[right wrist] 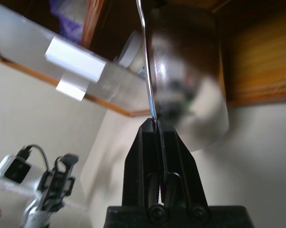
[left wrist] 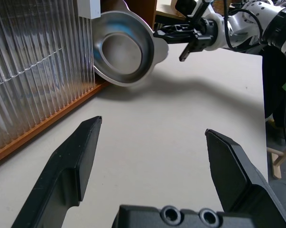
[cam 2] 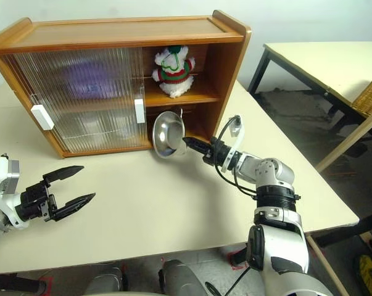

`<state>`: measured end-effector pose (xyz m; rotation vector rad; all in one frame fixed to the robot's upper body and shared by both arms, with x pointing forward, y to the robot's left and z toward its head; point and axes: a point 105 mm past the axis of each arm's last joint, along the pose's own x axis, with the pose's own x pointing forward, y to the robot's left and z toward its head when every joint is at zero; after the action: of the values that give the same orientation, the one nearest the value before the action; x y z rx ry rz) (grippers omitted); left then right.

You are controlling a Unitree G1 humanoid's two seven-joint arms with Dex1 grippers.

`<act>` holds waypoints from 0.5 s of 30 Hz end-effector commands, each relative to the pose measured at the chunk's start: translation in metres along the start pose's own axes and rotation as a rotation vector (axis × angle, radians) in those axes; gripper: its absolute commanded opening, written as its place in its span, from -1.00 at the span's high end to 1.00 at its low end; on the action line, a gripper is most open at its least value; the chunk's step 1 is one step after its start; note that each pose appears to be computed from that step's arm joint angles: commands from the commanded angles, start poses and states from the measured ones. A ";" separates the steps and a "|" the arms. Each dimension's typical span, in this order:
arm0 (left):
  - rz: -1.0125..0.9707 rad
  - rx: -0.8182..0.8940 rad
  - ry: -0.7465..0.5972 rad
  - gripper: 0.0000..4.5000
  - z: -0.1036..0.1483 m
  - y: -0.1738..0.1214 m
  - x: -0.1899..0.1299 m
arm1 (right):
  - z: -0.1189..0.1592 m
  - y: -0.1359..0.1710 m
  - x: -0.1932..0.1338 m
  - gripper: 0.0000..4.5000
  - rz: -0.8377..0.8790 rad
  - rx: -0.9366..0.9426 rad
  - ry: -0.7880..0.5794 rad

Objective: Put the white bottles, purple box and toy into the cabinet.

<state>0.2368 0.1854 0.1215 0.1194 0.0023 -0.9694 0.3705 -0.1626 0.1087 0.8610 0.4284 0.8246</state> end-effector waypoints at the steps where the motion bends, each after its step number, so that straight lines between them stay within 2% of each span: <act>1: 0.001 0.017 0.002 -1.00 0.002 0.001 -0.002 | 0.005 -0.008 0.006 0.99 -0.046 -0.017 -0.031; 15: -0.002 0.016 0.006 -1.00 0.001 0.000 -0.002 | 0.012 -0.020 0.025 0.99 -0.116 -0.059 -0.109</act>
<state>0.2362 0.1851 0.1216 0.1208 0.0009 -0.9751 0.3995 -0.1551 0.0988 0.8167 0.3657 0.6991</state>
